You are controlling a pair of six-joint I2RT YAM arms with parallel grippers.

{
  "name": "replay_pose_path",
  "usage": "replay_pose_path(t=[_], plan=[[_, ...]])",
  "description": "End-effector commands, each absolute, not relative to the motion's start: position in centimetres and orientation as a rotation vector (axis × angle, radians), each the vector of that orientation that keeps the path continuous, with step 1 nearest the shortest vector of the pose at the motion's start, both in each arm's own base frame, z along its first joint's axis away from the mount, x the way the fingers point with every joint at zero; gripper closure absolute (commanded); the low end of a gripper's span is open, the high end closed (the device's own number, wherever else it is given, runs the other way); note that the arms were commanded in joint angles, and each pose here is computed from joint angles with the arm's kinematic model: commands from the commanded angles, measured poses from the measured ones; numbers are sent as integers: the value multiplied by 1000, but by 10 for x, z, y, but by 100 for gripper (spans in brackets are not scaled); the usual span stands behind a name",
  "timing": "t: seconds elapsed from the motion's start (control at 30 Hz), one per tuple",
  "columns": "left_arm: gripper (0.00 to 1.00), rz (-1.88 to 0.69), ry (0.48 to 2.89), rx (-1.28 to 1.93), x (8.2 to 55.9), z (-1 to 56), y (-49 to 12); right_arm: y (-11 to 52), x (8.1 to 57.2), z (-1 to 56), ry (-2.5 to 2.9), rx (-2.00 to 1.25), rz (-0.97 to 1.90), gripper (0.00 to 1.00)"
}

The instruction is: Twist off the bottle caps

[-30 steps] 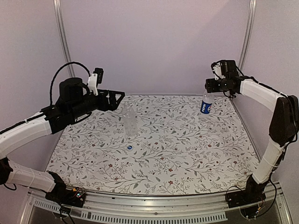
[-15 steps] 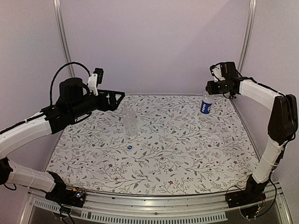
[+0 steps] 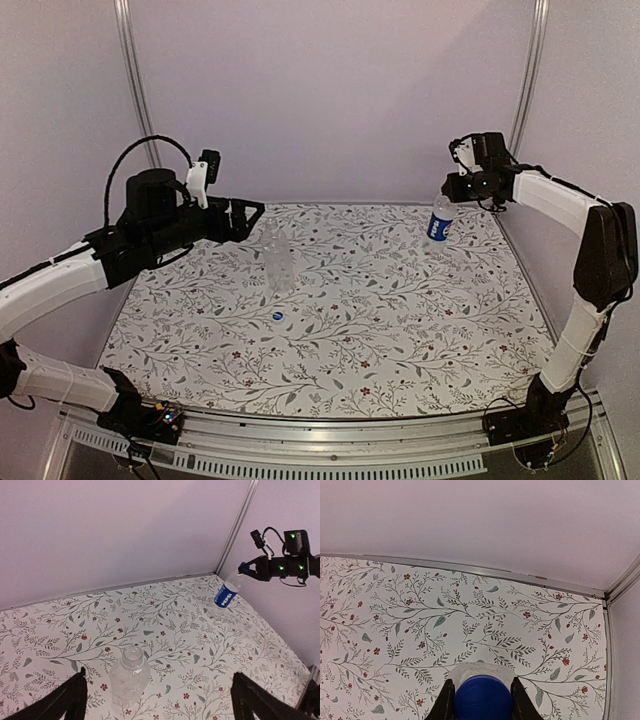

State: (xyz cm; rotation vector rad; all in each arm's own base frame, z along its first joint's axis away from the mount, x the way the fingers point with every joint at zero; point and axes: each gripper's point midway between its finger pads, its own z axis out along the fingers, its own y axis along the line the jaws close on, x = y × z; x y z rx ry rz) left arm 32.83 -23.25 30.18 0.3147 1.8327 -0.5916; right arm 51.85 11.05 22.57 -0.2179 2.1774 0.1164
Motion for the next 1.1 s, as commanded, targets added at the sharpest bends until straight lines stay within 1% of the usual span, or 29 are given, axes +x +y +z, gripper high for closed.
replay_pose_path(t=[0.0, 0.13, 0.27, 0.57, 0.73, 0.93, 1.07], plan=[[0, -605, 1805, 326, 320, 311, -226, 117, 505, 256, 2135, -250, 187, 100], [0, -667, 1781, 383, 313, 320, -238, 134, 483, 269, 2115, -311, 294, 100], [0, -701, 1756, 478, 303, 329, -257, 167, 450, 292, 2066, -435, 396, 100], [0, -772, 1700, 763, 272, 332, -324, 260, 354, 343, 1877, -838, 770, 100], [0, -830, 1653, 906, 253, 326, -358, 301, 301, 368, 1727, -1044, 963, 100], [0, -849, 1621, 1000, 241, 312, -384, 327, 264, 388, 1595, -1177, 1134, 100], [0, -898, 1584, 1032, 235, 312, -396, 334, 250, 396, 1537, -1219, 1223, 100]])
